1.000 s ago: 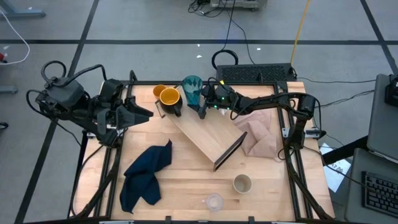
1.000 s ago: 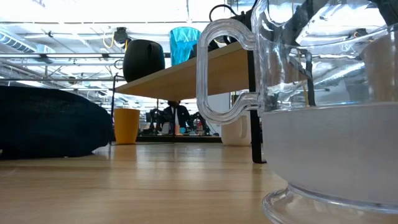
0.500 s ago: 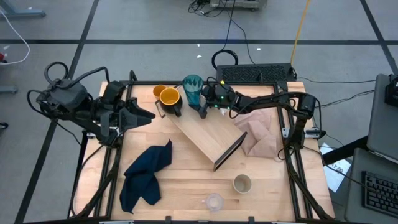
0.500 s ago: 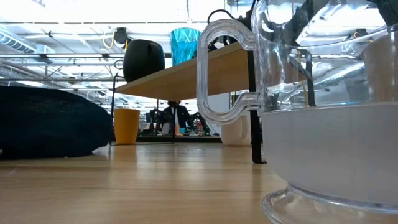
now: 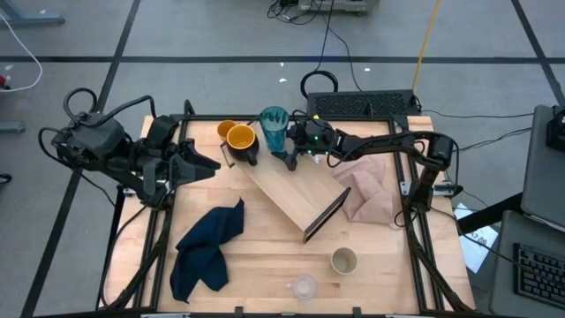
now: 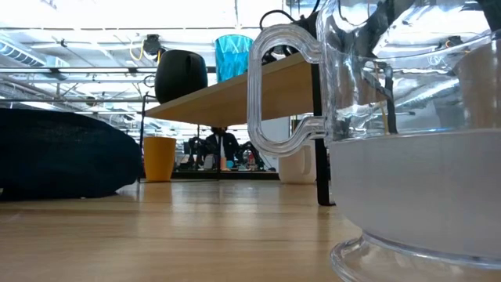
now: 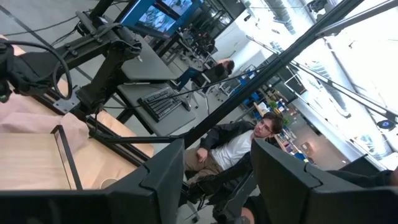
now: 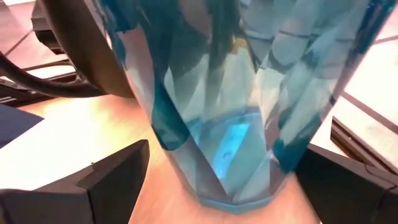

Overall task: Stack small to large cups/mugs on shelf
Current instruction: Put the blue cup on the shelf

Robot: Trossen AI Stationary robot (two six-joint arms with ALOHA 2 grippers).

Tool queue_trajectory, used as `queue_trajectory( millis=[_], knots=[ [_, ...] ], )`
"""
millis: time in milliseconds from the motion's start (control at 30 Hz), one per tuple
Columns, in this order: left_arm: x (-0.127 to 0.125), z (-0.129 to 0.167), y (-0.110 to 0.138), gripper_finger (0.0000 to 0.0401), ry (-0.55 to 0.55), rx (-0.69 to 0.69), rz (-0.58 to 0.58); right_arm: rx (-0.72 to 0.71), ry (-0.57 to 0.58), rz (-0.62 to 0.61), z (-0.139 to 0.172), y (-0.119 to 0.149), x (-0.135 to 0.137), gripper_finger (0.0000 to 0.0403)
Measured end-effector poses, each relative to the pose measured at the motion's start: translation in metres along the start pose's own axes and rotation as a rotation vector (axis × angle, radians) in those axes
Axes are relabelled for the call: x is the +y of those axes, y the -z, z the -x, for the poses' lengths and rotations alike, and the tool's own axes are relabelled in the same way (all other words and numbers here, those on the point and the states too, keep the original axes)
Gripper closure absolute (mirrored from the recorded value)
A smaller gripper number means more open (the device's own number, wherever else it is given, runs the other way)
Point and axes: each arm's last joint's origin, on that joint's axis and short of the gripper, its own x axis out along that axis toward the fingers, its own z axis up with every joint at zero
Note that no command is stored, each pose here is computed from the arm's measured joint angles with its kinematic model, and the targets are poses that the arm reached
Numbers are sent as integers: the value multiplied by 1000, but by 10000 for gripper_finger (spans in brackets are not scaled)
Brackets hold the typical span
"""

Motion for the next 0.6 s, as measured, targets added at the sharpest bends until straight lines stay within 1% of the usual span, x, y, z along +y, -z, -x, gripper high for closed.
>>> queue_trajectory(
  millis=[267,400,600],
  knots=[
    [1,0,1,215,-11,10,1,-33,-2,20,8,-10,2,23],
    [1,0,1,215,-11,10,4,-12,0,29,10,-10,2,23],
    [2,0,1,215,-17,15,-1,57,5,37,18,-11,3,23]
  ],
)
